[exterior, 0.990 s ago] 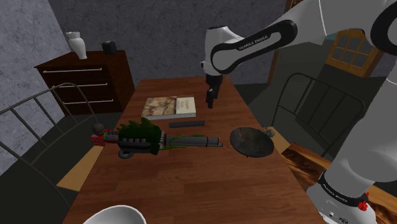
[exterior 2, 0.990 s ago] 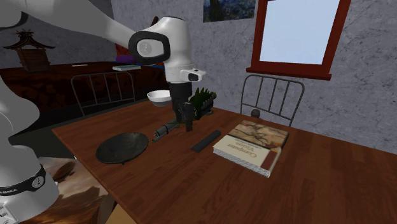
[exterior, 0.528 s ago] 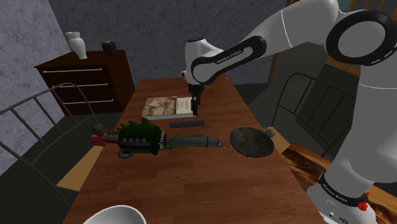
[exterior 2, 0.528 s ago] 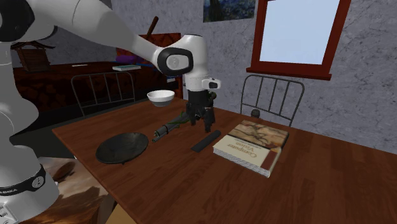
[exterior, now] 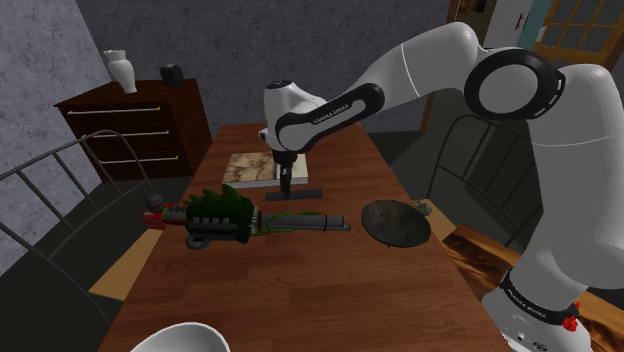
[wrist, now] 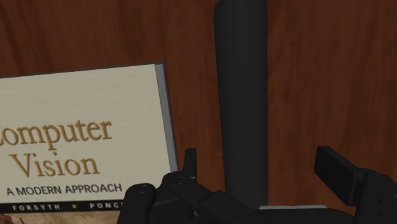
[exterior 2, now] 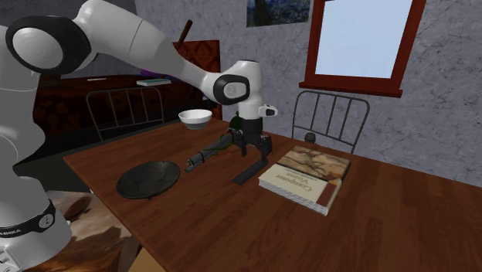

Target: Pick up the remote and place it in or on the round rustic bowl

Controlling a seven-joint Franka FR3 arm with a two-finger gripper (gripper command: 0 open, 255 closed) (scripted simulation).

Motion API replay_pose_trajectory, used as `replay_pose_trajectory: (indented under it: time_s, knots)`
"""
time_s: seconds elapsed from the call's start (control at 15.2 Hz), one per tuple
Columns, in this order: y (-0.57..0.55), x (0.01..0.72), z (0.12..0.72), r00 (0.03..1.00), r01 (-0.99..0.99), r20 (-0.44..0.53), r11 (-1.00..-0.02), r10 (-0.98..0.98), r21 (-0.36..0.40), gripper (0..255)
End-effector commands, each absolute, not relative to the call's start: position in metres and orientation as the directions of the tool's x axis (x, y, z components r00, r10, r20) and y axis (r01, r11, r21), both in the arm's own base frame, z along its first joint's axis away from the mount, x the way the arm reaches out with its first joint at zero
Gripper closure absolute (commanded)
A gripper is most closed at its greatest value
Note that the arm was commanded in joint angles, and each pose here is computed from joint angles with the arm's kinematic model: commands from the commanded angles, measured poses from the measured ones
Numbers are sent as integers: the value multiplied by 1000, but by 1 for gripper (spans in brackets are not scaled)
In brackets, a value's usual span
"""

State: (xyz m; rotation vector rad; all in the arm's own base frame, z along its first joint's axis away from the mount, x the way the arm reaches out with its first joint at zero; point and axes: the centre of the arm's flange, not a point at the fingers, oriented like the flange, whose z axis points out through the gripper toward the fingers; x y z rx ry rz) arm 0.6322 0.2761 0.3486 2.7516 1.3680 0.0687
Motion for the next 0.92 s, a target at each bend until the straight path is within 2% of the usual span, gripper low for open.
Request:
replay_pose_trajectory:
  time_s: [0.0, 0.26, 0.79, 0.86]
  knots:
    - [278, 633, 339, 600, 797, 10, -598, 800, 81, 0]
    - [277, 634, 315, 600, 797, 10, -598, 800, 81, 0]
    - [277, 634, 315, 600, 797, 10, -598, 800, 81, 0]
    - [277, 634, 315, 600, 797, 10, -598, 800, 81, 255]
